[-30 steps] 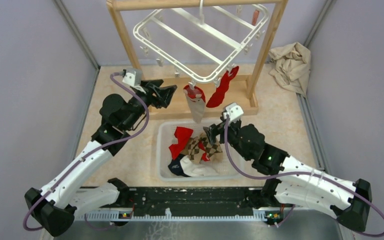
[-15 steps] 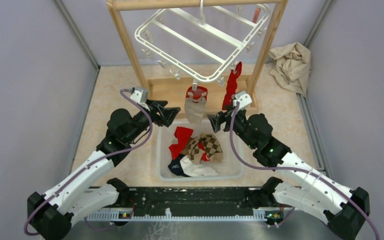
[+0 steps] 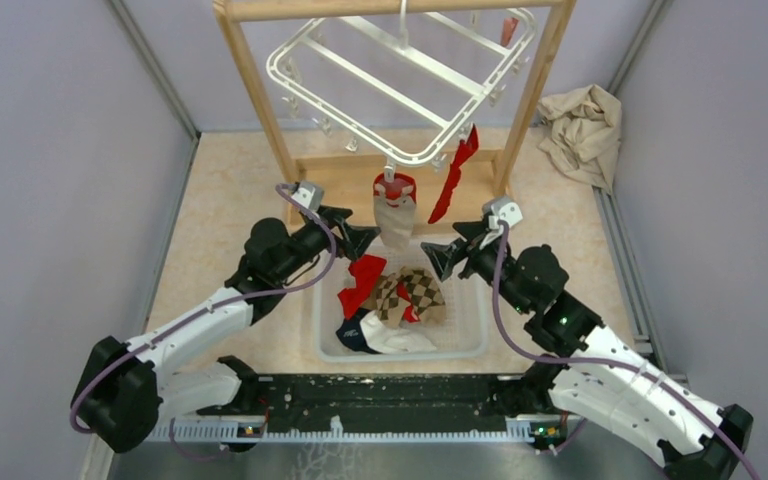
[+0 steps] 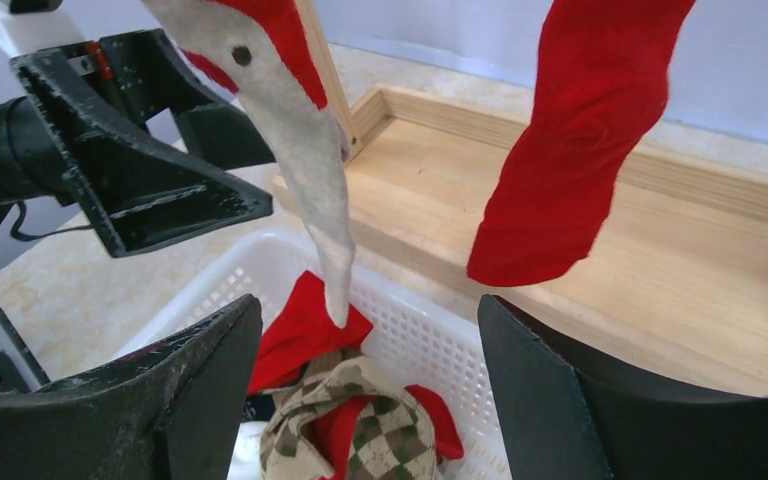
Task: Remove the socks clipped to the hanger
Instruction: Remove the sock from the hanger.
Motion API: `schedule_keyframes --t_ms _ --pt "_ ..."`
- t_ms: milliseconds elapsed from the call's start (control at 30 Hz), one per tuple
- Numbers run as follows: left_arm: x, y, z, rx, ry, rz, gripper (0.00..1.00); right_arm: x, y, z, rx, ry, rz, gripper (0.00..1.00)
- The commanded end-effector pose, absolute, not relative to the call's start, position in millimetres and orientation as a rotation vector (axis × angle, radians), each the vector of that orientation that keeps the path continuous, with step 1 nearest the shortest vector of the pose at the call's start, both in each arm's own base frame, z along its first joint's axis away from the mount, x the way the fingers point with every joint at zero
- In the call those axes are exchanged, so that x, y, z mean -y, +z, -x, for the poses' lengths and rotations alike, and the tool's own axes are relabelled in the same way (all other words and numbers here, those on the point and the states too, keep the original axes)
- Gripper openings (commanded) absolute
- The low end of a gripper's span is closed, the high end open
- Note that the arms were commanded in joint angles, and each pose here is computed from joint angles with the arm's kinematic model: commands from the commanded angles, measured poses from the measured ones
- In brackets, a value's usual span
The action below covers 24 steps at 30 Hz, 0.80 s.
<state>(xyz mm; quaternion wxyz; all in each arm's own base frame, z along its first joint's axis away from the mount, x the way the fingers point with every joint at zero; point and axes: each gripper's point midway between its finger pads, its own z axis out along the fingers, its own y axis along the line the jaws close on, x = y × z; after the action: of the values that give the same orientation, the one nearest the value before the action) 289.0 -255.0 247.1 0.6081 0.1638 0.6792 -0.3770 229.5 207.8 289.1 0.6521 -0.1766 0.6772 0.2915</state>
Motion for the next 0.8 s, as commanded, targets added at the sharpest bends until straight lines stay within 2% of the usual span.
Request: schedule_keyframes --t_ms 0,767 --pt "268 275 -300 -1.453 -0.883 -0.440 0.99 -203 295 -222 -1.522 0.694 0.380 0.79" --pt "310 274 -276 -1.355 -1.173 -0.662 0.99 -199 290 -215 -1.532 0.694 0.403 0.79"
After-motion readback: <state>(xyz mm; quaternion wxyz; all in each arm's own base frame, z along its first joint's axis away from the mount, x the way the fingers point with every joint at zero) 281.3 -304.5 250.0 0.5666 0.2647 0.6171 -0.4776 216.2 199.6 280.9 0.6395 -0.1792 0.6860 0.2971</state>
